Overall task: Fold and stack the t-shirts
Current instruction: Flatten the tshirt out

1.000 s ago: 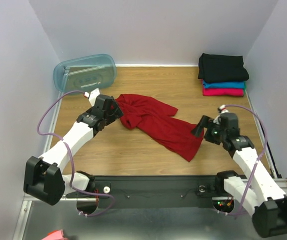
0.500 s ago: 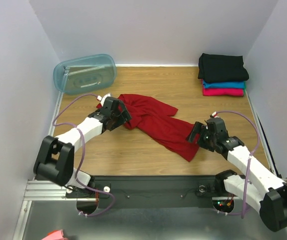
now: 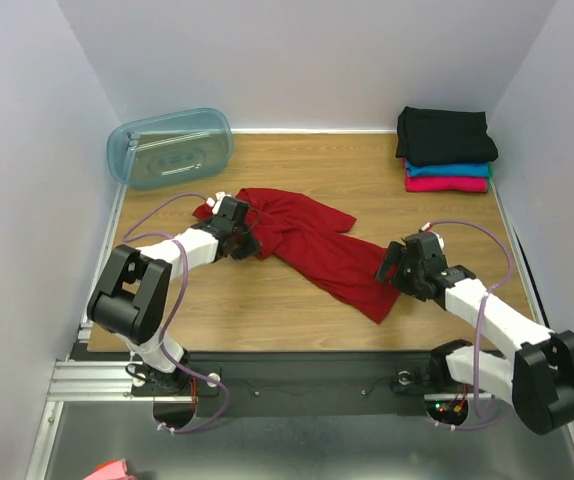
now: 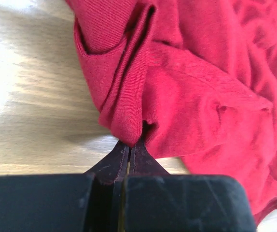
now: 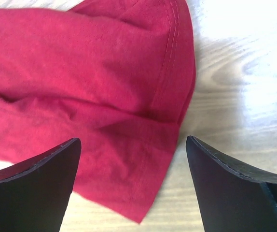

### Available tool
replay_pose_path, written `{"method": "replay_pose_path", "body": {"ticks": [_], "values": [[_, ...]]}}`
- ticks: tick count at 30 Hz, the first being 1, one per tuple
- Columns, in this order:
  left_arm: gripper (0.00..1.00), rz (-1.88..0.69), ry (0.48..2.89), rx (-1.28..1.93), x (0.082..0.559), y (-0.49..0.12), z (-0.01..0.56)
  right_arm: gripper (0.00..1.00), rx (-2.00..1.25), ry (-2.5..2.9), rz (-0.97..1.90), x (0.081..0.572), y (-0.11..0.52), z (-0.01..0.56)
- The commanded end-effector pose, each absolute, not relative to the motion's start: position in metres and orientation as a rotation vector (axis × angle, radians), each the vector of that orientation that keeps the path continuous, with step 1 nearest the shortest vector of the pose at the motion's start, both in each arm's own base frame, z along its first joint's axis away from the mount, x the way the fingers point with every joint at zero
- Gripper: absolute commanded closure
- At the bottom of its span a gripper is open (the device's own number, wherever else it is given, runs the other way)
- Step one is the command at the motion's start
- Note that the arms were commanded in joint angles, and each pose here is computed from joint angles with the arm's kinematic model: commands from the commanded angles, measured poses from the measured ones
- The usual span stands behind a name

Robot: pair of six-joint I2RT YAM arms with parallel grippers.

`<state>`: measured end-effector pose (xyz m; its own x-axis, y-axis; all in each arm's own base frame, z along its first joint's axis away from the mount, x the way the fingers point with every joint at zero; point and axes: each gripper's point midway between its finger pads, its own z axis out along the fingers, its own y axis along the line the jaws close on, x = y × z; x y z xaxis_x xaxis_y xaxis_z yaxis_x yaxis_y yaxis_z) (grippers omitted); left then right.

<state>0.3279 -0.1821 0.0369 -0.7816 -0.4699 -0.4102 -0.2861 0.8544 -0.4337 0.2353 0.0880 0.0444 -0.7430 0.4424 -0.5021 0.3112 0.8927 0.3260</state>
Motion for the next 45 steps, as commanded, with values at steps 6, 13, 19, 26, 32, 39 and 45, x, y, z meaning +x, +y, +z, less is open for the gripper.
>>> {"method": "replay_pose_path", "body": {"ticks": [6,13,19,26,32,39,45], "values": [[1.0,-0.607,2.336,-0.438,0.344,-0.193,0.092,0.06,0.553,2.411,0.204,0.27,0.084,0.04],[1.0,-0.655,2.239,-0.401,0.328,-0.184,0.121,0.38,0.576,2.38,0.203,0.266,0.079,0.043],[1.0,-0.722,2.125,-0.356,0.321,-0.183,0.161,1.0,0.53,2.268,0.198,0.278,0.073,0.076],[1.0,-0.802,1.978,-0.335,0.315,-0.181,0.223,1.0,0.478,2.063,0.226,0.3,0.069,0.149],[1.0,-0.866,1.74,-0.278,0.297,-0.169,0.332,1.0,0.404,1.786,0.299,0.301,0.063,0.278],[1.0,-0.873,1.352,-0.224,0.23,-0.12,0.495,1.0,0.331,1.475,0.416,0.249,0.05,0.436],[1.0,-0.989,1.162,-0.039,0.156,-0.115,0.579,1.0,0.245,1.285,0.52,0.186,0.044,0.525]]}}
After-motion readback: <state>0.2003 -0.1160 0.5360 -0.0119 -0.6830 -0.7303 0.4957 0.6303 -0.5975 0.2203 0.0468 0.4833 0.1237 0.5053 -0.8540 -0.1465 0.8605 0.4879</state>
